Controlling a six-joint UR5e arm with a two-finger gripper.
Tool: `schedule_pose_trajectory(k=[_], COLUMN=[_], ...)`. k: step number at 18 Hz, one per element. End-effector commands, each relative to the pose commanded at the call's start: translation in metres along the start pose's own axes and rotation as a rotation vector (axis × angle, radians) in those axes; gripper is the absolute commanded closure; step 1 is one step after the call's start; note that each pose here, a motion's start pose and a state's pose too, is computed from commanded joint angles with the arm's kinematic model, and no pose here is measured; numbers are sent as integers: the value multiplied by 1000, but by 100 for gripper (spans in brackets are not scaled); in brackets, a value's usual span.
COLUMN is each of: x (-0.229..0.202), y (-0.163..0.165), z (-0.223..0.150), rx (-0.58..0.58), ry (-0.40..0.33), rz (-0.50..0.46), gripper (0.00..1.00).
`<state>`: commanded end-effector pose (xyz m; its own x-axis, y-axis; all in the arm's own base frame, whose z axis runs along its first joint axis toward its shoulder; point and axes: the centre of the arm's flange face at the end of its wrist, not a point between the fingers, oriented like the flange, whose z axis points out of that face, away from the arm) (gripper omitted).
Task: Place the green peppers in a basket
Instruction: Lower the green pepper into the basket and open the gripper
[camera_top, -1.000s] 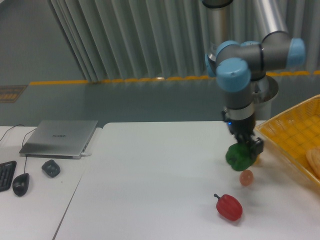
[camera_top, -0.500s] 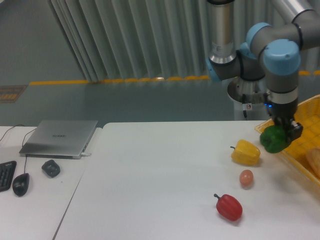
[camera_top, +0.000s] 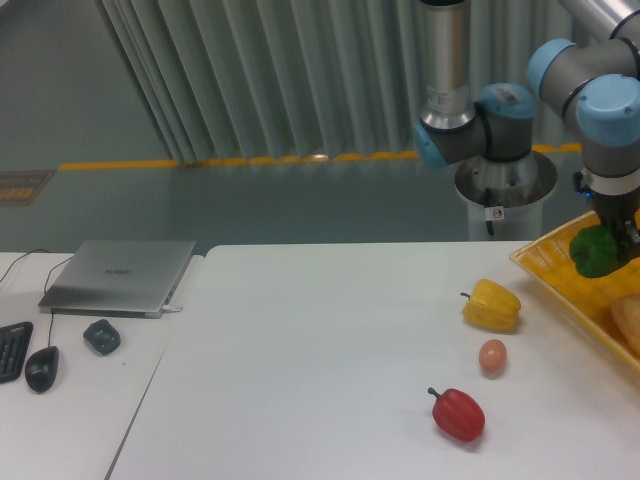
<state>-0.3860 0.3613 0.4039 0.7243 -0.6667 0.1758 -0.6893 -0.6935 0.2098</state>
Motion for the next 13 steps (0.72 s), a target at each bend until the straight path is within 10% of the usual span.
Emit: schedule_pose_trajectory(k=[2,6,13], x=[0,0,1], y=[5,3,11], z=[1,2,4], rx=[3,0,34], ry=[2,-2,-2], rz=[-9,-11,-41], gripper=[50,4,0])
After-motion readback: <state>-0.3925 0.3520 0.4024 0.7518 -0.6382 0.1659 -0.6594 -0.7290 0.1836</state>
